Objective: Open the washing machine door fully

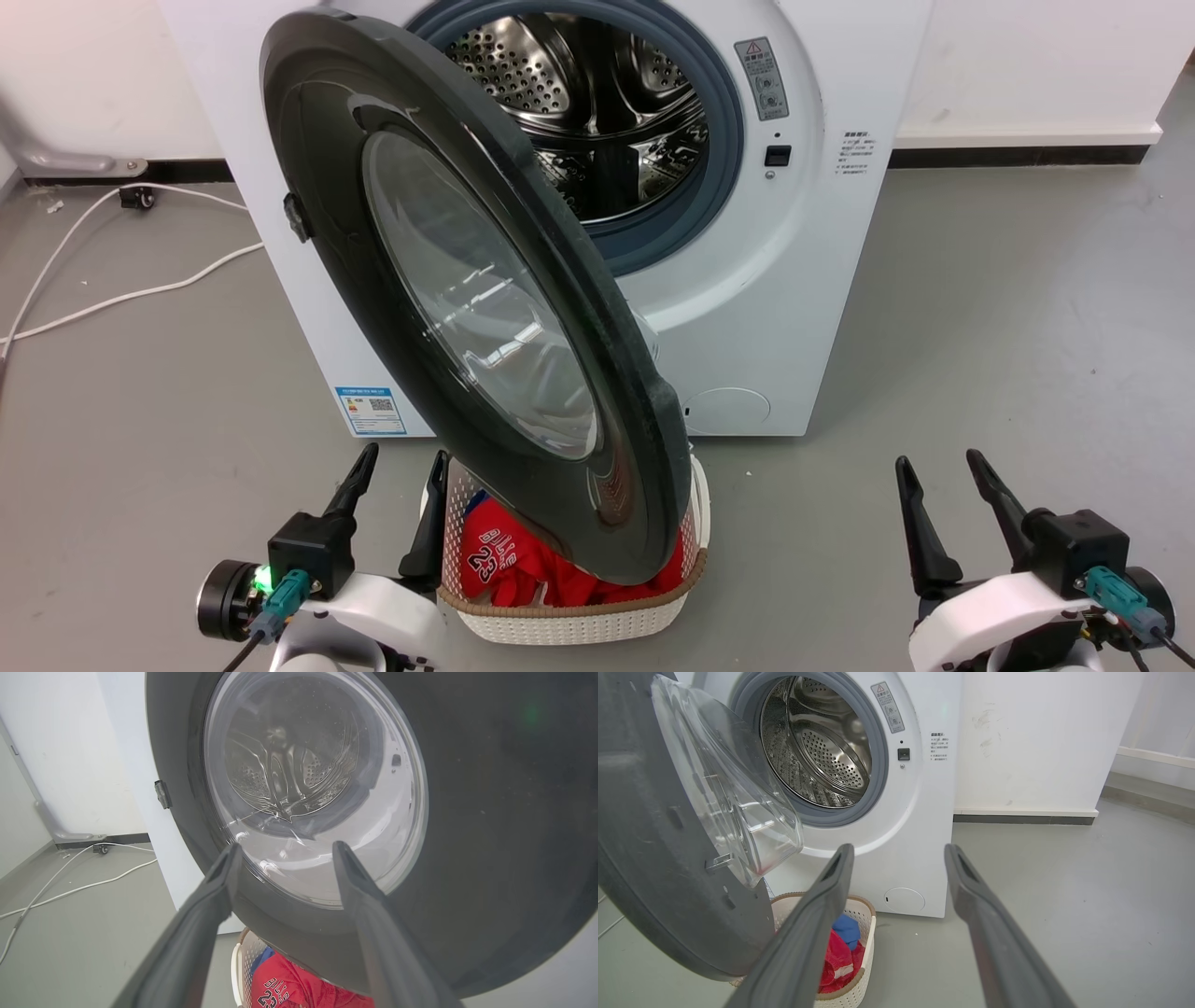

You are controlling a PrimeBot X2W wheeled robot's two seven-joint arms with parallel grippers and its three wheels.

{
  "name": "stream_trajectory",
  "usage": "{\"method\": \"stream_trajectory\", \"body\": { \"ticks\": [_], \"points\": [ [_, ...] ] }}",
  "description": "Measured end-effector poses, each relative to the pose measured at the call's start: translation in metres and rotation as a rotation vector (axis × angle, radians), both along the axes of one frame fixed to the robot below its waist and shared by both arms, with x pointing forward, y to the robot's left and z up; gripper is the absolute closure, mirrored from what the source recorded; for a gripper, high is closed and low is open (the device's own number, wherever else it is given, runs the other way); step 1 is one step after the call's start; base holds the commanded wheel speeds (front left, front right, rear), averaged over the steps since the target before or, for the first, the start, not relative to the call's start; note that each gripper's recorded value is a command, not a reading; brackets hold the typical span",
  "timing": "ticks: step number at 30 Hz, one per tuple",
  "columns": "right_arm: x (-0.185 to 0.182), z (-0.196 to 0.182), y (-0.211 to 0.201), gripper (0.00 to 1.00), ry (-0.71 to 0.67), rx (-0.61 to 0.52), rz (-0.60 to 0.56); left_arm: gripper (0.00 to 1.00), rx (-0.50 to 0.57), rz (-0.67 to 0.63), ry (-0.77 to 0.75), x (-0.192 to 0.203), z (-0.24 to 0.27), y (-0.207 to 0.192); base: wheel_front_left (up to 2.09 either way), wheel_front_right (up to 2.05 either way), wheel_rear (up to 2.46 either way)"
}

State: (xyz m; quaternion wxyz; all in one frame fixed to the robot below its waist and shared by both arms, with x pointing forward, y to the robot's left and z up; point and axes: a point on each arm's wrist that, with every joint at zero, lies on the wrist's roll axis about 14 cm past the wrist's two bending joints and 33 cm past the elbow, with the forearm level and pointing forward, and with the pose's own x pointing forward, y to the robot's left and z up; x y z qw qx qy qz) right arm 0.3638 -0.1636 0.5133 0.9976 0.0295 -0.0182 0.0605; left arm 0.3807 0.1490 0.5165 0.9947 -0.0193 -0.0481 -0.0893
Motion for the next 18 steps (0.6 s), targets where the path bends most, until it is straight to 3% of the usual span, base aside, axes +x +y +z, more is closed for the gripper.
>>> {"method": "stream_trajectory", "body": {
  "ticks": [9,10,11,12,18],
  "points": [
    [0.0003,0.0009,-0.0016,0.0,-0.002,0.005,-0.008,0.0,0.01,0.002,-0.002,0.0002,0.0003,0.0009,0.0,0.0,0.0],
    [0.0004,0.001,-0.0017,0.0,-0.003,0.005,-0.008,0.08,0.007,0.004,-0.002,0.0002,0.0002,0.0013,0.0,0.0,0.0],
    [0.0004,0.001,-0.0018,0.0,-0.002,0.005,-0.009,0.64,0.005,0.005,-0.001,0.0002,0.0002,0.0016,0.0,0.0,0.0],
    [0.0003,0.0007,-0.0017,0.0,-0.002,0.006,-0.009,0.99,0.004,0.006,-0.001,0.0003,0.0001,0.0018,0.0,0.0,0.0],
    [-0.0005,-0.001,-0.0013,0.0,0.005,0.007,-0.008,1.0,-0.003,0.009,-0.004,0.001,0.0012,0.0025,0.0,0.0,0.0]
  ]
}}
